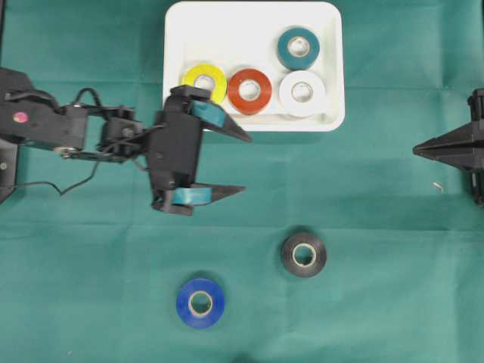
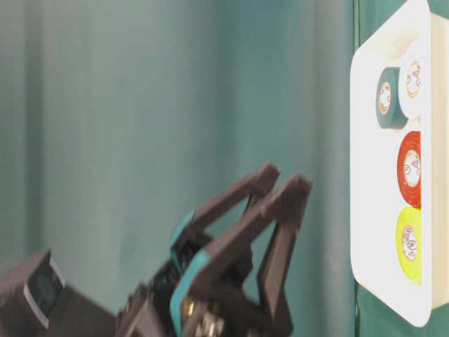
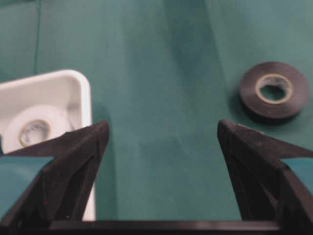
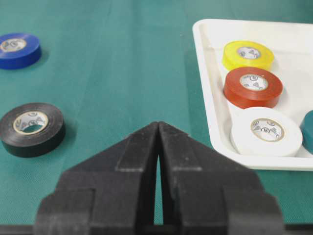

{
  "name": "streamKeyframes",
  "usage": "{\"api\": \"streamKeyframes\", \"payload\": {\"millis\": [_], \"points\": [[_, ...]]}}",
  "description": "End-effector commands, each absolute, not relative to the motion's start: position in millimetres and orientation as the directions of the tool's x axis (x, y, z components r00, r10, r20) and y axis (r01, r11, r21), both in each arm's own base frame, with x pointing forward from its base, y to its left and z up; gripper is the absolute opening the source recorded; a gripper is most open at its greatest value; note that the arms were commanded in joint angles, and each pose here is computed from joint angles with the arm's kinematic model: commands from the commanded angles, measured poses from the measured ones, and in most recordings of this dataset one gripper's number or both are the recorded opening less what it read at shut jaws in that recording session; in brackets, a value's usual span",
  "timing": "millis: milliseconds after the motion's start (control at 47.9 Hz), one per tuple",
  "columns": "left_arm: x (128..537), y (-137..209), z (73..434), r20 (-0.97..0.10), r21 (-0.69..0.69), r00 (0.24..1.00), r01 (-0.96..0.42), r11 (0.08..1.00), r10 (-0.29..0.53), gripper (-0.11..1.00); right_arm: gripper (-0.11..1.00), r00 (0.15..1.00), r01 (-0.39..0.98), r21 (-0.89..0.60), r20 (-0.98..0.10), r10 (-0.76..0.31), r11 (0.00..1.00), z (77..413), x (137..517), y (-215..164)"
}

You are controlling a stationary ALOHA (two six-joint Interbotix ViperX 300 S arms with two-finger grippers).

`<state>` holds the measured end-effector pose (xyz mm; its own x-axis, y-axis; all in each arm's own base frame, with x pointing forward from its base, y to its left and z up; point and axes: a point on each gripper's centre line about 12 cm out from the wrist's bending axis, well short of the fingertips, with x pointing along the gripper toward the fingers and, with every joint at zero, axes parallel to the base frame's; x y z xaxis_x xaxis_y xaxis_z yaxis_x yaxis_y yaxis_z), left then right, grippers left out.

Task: Put the tape into the white case with the left arm.
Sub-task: 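Withdraw the left gripper to the left edge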

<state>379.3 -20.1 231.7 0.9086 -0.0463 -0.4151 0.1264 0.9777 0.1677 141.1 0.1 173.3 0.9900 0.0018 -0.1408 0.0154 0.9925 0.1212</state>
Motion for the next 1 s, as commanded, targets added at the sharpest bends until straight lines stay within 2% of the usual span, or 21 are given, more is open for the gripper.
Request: {"api": "streamKeyframes", "payload": {"millis": [0, 480, 981], "points": [[369, -23, 245, -0.366, 0.161, 0.929, 0.123, 0.979, -0.056, 0.91, -0.09, 0.993, 0.014, 0.12, -0.121, 0.001, 0.993, 182, 144, 0], [308, -29, 235, -0.331, 0.155, 0.94, 0.142, 0.978, -0.084, 0.91, -0.09, 0.993, 0.012, 0.116, -0.12, 0.002, 0.993, 182, 144, 0], [284, -26, 229, -0.322, 0.153, 0.943, 0.139, 0.978, -0.084, 0.91, -0.09, 0.993, 0.012, 0.114, -0.118, 0.002, 0.993, 182, 144, 0]]}}
